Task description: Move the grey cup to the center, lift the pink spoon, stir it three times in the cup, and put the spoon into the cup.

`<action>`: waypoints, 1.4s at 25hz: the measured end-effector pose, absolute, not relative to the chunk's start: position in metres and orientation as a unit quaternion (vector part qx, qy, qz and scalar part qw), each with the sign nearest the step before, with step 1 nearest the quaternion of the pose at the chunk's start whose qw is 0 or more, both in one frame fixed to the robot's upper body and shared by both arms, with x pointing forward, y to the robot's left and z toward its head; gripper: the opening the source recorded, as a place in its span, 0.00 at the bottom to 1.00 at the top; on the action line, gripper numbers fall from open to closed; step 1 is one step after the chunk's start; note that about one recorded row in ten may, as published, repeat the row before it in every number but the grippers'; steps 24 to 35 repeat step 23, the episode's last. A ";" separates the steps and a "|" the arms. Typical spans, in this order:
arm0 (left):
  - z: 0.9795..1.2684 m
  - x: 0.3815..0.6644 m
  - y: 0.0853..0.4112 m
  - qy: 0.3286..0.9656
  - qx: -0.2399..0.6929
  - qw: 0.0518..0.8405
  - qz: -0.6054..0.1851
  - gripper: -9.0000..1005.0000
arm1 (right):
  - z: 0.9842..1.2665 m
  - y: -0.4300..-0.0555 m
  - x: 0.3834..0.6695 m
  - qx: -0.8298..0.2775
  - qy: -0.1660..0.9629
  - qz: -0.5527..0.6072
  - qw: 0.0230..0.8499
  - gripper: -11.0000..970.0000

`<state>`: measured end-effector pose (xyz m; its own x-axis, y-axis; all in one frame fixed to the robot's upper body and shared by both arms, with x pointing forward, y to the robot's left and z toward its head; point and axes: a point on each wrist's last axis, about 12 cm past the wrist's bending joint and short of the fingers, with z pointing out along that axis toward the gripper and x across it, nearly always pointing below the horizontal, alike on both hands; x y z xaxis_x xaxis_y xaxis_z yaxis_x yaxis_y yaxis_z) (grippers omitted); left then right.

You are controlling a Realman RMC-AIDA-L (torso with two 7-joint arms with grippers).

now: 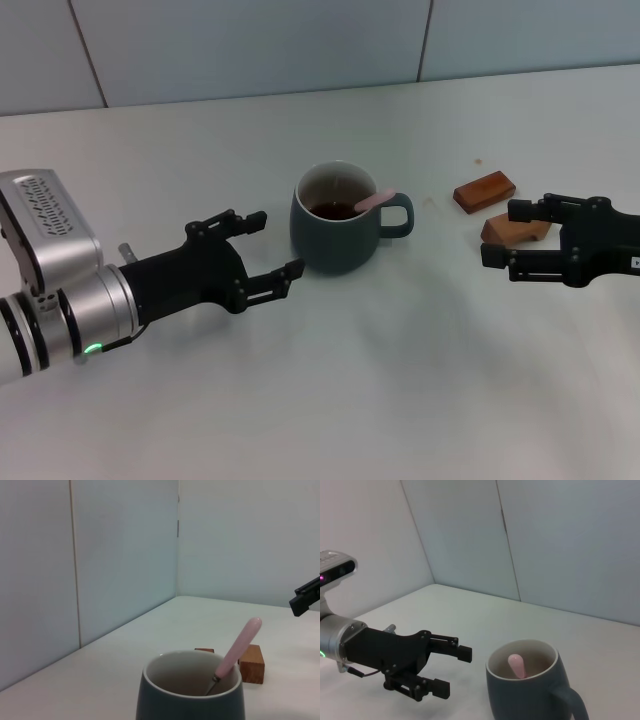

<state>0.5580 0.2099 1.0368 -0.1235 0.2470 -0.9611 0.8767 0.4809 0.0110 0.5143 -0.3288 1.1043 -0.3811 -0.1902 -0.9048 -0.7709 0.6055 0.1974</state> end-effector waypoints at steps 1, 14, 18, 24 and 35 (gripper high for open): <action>1.036 0.557 0.211 0.687 0.408 0.520 -0.303 0.80 | 1.104 -0.329 0.514 -0.313 0.768 0.316 0.460 0.87; 1.034 0.555 0.211 0.688 0.406 0.519 -0.305 0.80 | 1.104 -0.328 0.515 -0.312 0.768 0.316 0.462 0.87; 1.035 0.555 0.211 0.688 0.406 0.519 -0.305 0.80 | 1.104 -0.327 0.515 -0.311 0.766 0.317 0.464 0.87; 1.035 0.554 0.212 0.688 0.405 0.519 -0.306 0.80 | 1.105 -0.327 0.515 -0.309 0.765 0.319 0.466 0.87; 1.035 0.554 0.212 0.688 0.405 0.519 -0.306 0.80 | 1.105 -0.327 0.515 -0.309 0.765 0.319 0.466 0.87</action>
